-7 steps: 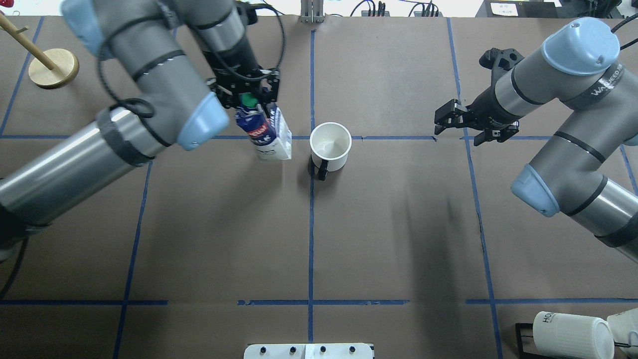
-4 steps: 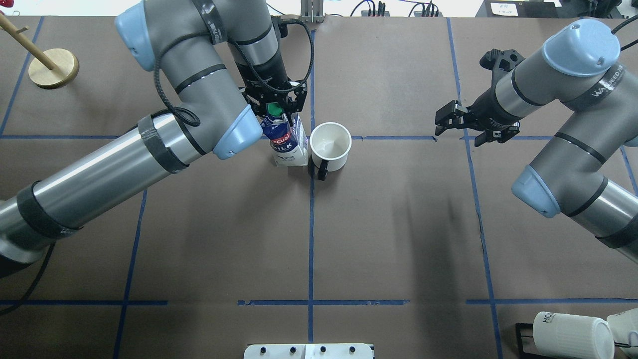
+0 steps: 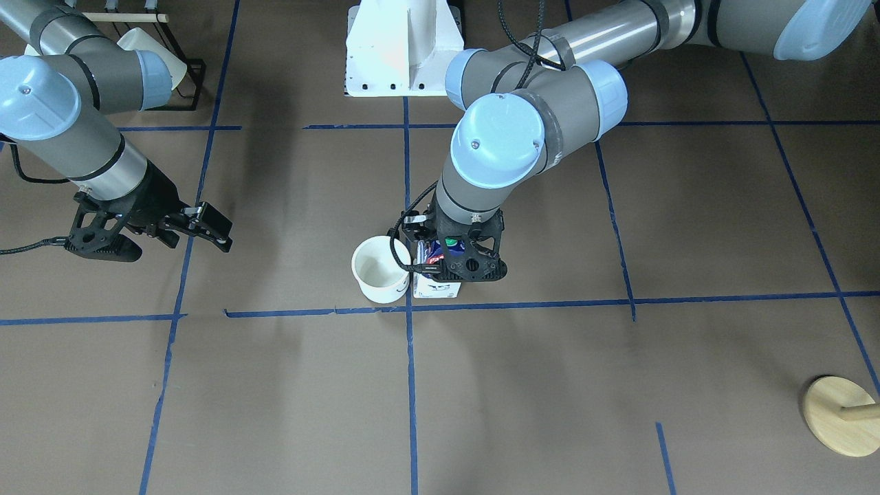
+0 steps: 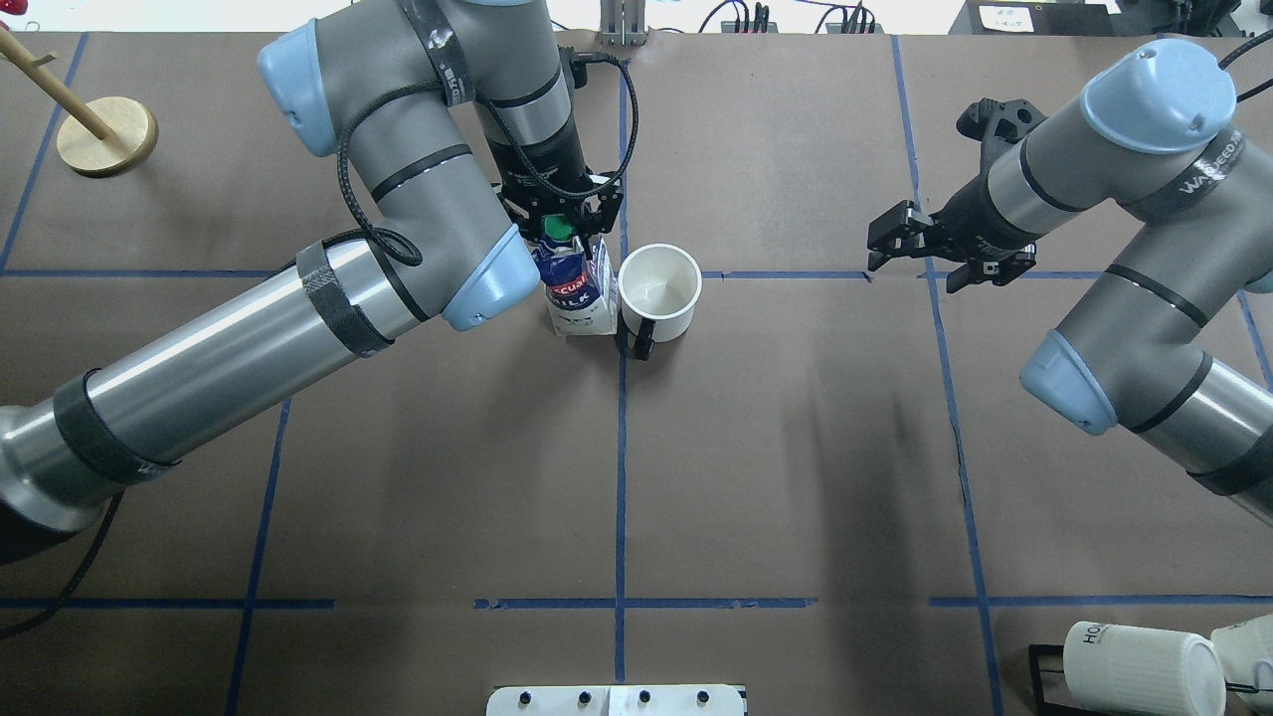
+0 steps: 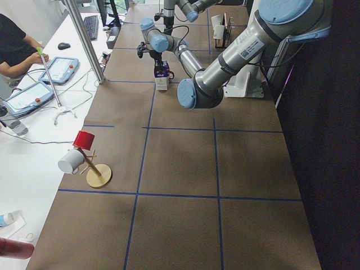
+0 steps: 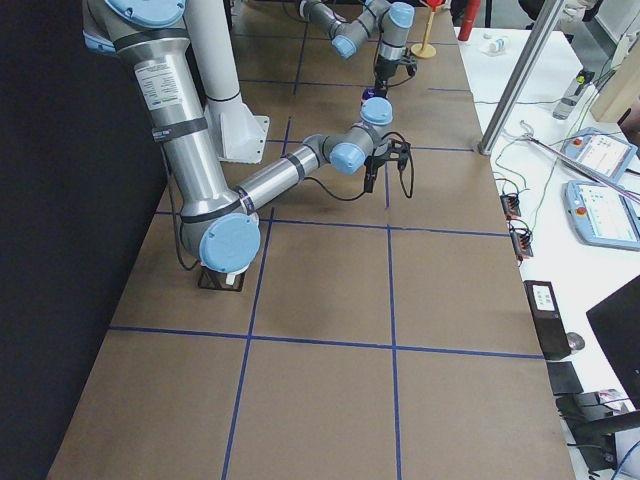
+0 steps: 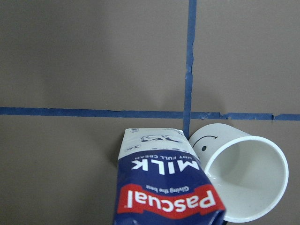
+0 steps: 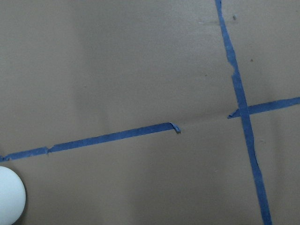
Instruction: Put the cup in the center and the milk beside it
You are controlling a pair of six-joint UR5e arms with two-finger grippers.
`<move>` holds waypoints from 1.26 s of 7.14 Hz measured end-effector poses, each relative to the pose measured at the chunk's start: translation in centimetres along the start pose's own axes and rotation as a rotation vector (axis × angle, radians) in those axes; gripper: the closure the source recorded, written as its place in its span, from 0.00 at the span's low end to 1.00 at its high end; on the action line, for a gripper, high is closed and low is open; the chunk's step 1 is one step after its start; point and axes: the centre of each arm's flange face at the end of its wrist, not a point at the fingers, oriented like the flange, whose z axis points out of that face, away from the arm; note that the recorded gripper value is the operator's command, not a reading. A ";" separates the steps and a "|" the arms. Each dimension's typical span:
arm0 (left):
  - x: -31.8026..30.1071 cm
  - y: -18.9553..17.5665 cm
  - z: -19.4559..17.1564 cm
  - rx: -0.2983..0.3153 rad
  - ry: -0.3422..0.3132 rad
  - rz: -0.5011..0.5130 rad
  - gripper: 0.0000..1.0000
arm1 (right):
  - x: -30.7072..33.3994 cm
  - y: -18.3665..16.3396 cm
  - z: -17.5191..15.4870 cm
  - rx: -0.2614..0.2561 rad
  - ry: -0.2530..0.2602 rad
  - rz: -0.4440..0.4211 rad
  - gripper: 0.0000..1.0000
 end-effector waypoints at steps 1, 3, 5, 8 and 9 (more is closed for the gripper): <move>0.4 0.1 -0.4 0.011 0.014 0.002 0.00 | 0.1 0.0 0.0 0.000 0.001 0.001 0.00; 1.5 2.0 -4.7 0.103 0.068 0.039 0.00 | 0.2 0.0 0.1 -0.001 0.003 0.002 0.00; -2.4 4.4 -11.3 0.265 0.114 0.081 0.00 | 0.5 -0.1 0.1 0.000 0.007 0.005 0.00; -15.3 5.7 -16.0 0.325 0.110 0.146 0.00 | 6.5 -2.8 -2.8 0.027 0.027 -0.052 0.00; -21.3 5.8 -16.2 0.313 0.076 0.196 0.00 | 11.5 -4.6 -5.3 0.025 0.029 -0.089 0.00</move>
